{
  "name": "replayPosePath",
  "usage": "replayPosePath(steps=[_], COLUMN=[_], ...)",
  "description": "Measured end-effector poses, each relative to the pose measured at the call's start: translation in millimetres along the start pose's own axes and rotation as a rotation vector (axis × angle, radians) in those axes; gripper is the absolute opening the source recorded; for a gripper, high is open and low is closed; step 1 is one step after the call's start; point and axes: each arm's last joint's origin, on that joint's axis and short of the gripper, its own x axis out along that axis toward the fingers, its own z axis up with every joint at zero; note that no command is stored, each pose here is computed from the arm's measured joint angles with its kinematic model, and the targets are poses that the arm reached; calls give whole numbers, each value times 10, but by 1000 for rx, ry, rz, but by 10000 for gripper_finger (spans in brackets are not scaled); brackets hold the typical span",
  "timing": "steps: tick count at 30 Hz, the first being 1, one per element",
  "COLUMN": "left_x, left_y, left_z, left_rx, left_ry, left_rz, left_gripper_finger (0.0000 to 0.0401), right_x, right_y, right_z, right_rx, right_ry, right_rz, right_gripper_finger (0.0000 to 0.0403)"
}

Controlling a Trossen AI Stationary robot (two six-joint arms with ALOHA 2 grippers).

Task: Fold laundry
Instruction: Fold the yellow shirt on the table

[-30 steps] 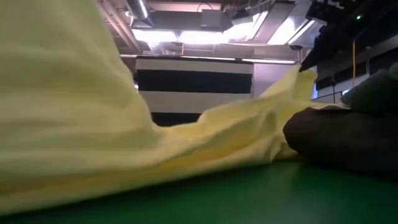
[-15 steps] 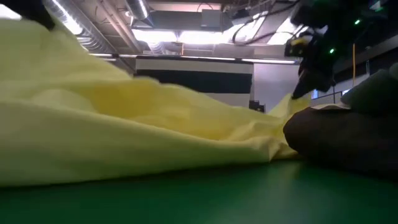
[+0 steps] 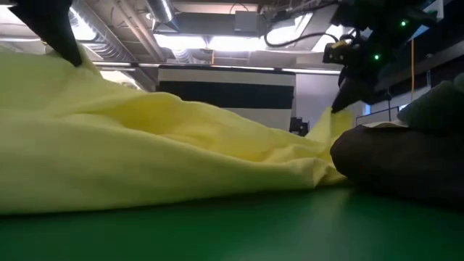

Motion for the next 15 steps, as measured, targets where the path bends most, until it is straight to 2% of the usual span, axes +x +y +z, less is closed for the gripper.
replayPosePath(steps=[3,10,15], left_x=[20,29,27], left_y=[-20,-55,-78], left_z=[25,54,56], left_rx=[-20,-27,-42], left_ry=[-3,-48,-52], left_rz=[-13,-38,-58], left_gripper_finger=[0,0,0], right_x=[-50,-177,-280], right_y=[-31,-128,-209], right_z=[57,196,310], right_rx=[-7,27,59], right_ry=[-25,-77,-115], right_rz=[28,32,33], right_gripper_finger=[60,190,239])
